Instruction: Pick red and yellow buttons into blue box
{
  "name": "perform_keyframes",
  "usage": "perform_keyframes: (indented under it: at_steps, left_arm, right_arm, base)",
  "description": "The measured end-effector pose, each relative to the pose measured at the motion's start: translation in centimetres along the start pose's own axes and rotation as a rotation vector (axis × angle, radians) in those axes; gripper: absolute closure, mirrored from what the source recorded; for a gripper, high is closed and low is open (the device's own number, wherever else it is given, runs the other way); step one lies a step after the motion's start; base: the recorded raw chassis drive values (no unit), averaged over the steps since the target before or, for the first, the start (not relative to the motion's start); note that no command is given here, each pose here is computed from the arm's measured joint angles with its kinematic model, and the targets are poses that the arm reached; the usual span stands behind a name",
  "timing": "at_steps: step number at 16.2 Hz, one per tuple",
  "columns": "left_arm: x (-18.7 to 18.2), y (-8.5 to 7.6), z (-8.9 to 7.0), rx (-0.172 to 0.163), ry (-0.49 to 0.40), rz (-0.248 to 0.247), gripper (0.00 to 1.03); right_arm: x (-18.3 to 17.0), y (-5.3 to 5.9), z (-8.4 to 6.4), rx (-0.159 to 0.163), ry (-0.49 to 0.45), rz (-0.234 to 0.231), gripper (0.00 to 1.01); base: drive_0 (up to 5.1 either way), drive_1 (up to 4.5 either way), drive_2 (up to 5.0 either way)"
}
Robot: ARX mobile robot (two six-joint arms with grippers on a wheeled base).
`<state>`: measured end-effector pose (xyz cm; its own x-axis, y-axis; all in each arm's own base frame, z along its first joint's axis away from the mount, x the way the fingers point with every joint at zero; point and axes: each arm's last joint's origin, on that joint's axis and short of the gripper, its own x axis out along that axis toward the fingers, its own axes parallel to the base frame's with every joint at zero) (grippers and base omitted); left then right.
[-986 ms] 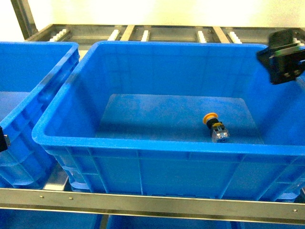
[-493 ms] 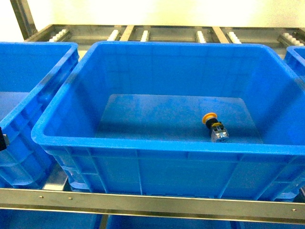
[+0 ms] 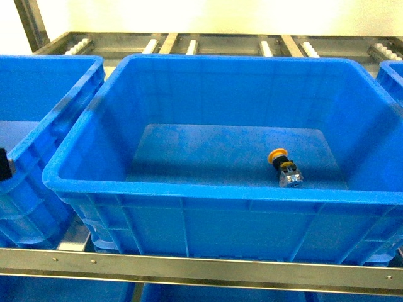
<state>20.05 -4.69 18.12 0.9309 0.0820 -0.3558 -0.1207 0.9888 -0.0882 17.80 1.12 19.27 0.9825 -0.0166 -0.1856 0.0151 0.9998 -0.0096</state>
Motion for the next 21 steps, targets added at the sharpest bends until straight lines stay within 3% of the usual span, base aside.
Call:
perform_keyframes:
  at_steps: [2, 4, 9, 11, 13, 15, 16, 19, 21]
  left_arm:
    - [1.5, -1.0, 3.2, 0.009, -0.077, -0.064, 0.78]
    - [3.9, -2.2, 5.4, 0.054, -0.088, -0.140, 0.78]
    - [10.4, -7.1, 7.3, 0.286, 0.005, -0.413, 0.78]
    - [11.9, -8.3, 6.5, 0.350, 0.074, -0.487, 0.78]
    - [13.4, -8.1, 4.3, 0.386, 0.178, -0.487, 0.78]
    - [15.3, -7.2, 3.1, 0.382, 0.258, -0.448, 0.78]
    - [15.8, -6.8, 3.0, 0.373, 0.279, -0.439, 0.78]
    - [16.3, -6.5, 4.1, 0.361, 0.232, -0.410, 0.76]
    - [16.5, -6.7, 4.9, 0.353, 0.200, -0.400, 0.53]
  right_arm:
    - [0.0, 0.0, 0.0, 0.000, 0.000, 0.000, 0.03]
    - [0.0, 0.0, 0.0, 0.000, 0.000, 0.000, 0.03]
    - [0.0, 0.0, 0.0, 0.000, 0.000, 0.000, 0.03]
    - [0.0, 0.0, 0.0, 0.000, 0.000, 0.000, 0.03]
    - [0.0, 0.0, 0.0, 0.000, 0.000, 0.000, 0.03]
    - [0.0, 0.0, 0.0, 0.000, 0.000, 0.000, 0.03]
    - [0.0, 0.0, 0.0, 0.000, 0.000, 0.000, 0.03]
    - [0.0, 0.0, 0.0, 0.000, 0.000, 0.000, 0.03]
    - [0.0, 0.0, 0.0, 0.000, 0.000, 0.000, 0.03]
  base:
    - [0.0, 0.00, 0.0]
    - [0.0, 0.00, 0.0]
    - [0.0, 0.00, 0.0]
    - [0.0, 0.00, 0.0]
    - [0.0, 0.00, 0.0]
    - [0.0, 0.00, 0.0]
    - [0.0, 0.00, 0.0]
    - [0.0, 0.00, 0.0]
    - [0.0, 0.00, 0.0]
